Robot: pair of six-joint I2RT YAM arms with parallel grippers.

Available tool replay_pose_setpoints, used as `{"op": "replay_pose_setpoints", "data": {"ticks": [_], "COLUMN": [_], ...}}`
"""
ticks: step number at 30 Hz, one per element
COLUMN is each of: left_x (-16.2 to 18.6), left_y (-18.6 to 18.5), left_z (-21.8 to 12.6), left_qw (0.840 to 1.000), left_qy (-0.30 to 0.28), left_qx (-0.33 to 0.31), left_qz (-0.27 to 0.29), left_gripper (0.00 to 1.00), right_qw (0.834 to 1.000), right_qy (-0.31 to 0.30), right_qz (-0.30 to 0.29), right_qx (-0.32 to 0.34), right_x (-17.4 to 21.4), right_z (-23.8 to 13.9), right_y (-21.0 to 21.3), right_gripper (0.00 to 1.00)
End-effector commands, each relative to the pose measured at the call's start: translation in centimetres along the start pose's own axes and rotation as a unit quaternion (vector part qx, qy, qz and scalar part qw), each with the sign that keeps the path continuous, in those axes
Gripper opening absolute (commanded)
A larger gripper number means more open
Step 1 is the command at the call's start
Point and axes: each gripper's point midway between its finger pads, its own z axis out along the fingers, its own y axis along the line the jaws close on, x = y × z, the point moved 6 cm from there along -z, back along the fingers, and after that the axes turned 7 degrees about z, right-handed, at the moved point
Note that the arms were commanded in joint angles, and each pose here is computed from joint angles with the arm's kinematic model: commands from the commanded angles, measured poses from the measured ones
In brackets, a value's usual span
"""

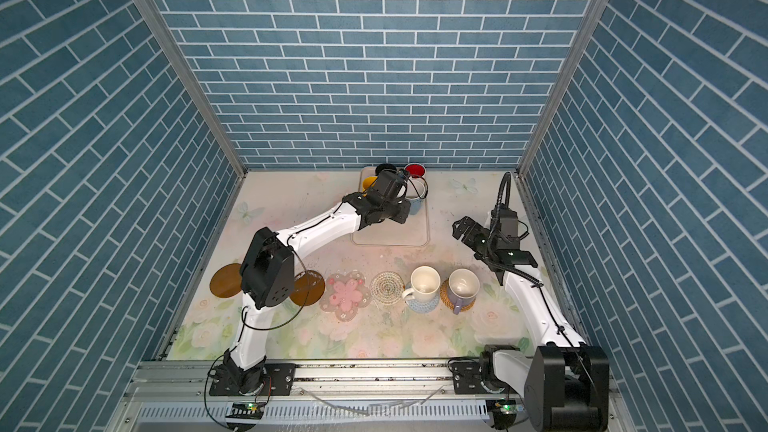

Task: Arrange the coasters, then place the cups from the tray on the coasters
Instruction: 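Grasp the blue floral mug by its rim with left gripper and lift it, then carry the blue floral mug with left gripper and lower it onto the woven multicolour coaster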

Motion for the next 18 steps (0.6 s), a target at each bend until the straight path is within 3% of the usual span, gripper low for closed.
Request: {"op": "replay_pose_setpoints", "data": {"ticks": [1,8,18], "left_x": [-2.7,-0.6,5.1], "left_y": [0.1,0.6,1.4], "left_z": [-3.5,-7.1,-11.7], "left_qw": [0.998,0.997,0.997], "left_qy": [-0.063,-0.07,-0.066], "left_qx": [-0.005,-0.015,-0.028], "left_qz": [-0.007,-0.009,-0.023], "left_gripper": [0.0,0.0,0.0], "right_qw": [1.0,0.999,0.997], "right_qy": [-0.007,0.006,0.016], "right_qz": [-0.019,-0.038,-0.065], "right_qx": [-0.002,-0.02,-0.028], "right_x": [-0.2,0.5,2.5], "right_z": [-0.6,-0.1,0.8], "right_y": [0.8,2.9,4.6], "right_gripper": [0.97,0.97,0.98]}}
